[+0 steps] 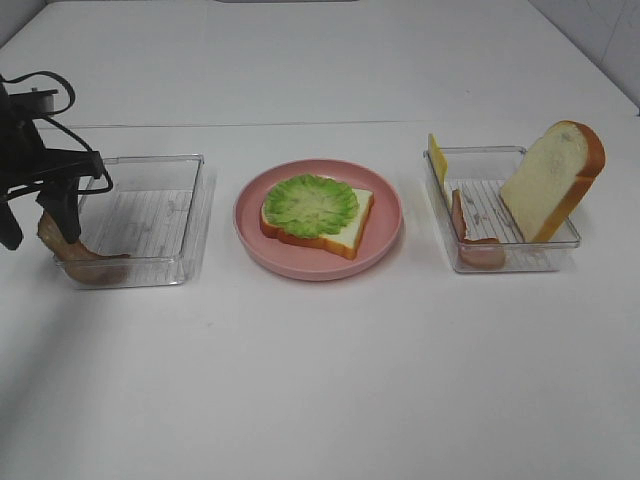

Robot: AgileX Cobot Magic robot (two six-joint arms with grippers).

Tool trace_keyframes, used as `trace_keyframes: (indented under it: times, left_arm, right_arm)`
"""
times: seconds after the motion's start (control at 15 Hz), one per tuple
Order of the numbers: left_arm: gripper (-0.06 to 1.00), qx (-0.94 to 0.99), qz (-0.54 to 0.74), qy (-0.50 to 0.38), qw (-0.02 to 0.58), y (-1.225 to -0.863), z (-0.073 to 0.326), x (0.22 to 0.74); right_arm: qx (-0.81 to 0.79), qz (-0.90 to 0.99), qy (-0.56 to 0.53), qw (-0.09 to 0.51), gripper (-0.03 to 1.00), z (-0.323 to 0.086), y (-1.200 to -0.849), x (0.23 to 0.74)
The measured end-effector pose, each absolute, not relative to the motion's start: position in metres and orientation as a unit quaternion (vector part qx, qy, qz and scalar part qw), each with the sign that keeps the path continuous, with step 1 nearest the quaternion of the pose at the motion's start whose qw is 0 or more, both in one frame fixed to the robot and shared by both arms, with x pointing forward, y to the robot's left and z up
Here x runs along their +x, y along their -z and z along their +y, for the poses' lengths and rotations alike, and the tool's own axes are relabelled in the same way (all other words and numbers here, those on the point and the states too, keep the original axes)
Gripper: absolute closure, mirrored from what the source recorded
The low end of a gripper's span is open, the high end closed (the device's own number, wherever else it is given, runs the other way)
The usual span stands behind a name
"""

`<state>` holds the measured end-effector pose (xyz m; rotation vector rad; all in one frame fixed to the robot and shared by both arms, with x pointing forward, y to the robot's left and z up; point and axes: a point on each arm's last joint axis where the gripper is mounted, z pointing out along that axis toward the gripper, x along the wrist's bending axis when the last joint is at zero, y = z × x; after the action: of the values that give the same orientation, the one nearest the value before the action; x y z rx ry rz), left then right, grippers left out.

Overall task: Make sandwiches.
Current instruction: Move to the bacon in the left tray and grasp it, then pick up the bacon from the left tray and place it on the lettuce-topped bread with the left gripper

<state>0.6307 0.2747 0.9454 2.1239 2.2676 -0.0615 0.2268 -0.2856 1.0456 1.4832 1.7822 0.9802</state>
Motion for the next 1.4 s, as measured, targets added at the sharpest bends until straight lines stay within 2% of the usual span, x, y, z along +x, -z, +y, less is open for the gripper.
trace_keyframes:
  times: [0.27,0.4,0.47,0.53,0.93,1.4]
  left_arm:
    - [0.58,0.683,0.73,0.015,0.024,-0.945,0.274,0.632]
    - [0.75,0.683,0.73,0.014,0.025,-0.945,0.274,0.632]
    - [0.89,0.683,0.73,0.014,0.025,-0.945,0.274,0.632]
    - [0.94,0.683,0.73,0.014,0.025,-0.945,0.274,0.632]
    - [0.94,0.685,0.728,0.009,0.031,-0.951,0.274,0.633]
    - [0.94,0.695,0.713,-0.008,0.097,-0.998,0.268,0.656]
  right_arm:
    - [0.561,0.674,-0.371,0.307,0.2,-0.286,-1.046,0.227]
    - [0.561,0.674,-0.371,0.307,0.2,-0.286,-1.046,0.227]
    - [0.561,0.674,-0.371,0.307,0.2,-0.286,-1.046,0.227]
    - [0.561,0.674,-0.371,0.307,0.2,-0.286,-1.046,0.227]
    - [0.561,0.674,-0.371,0.307,0.2,-0.286,-1.046,0.227]
    - [0.561,0.674,-0.371,0.307,0.2,-0.286,-1.046,0.227]
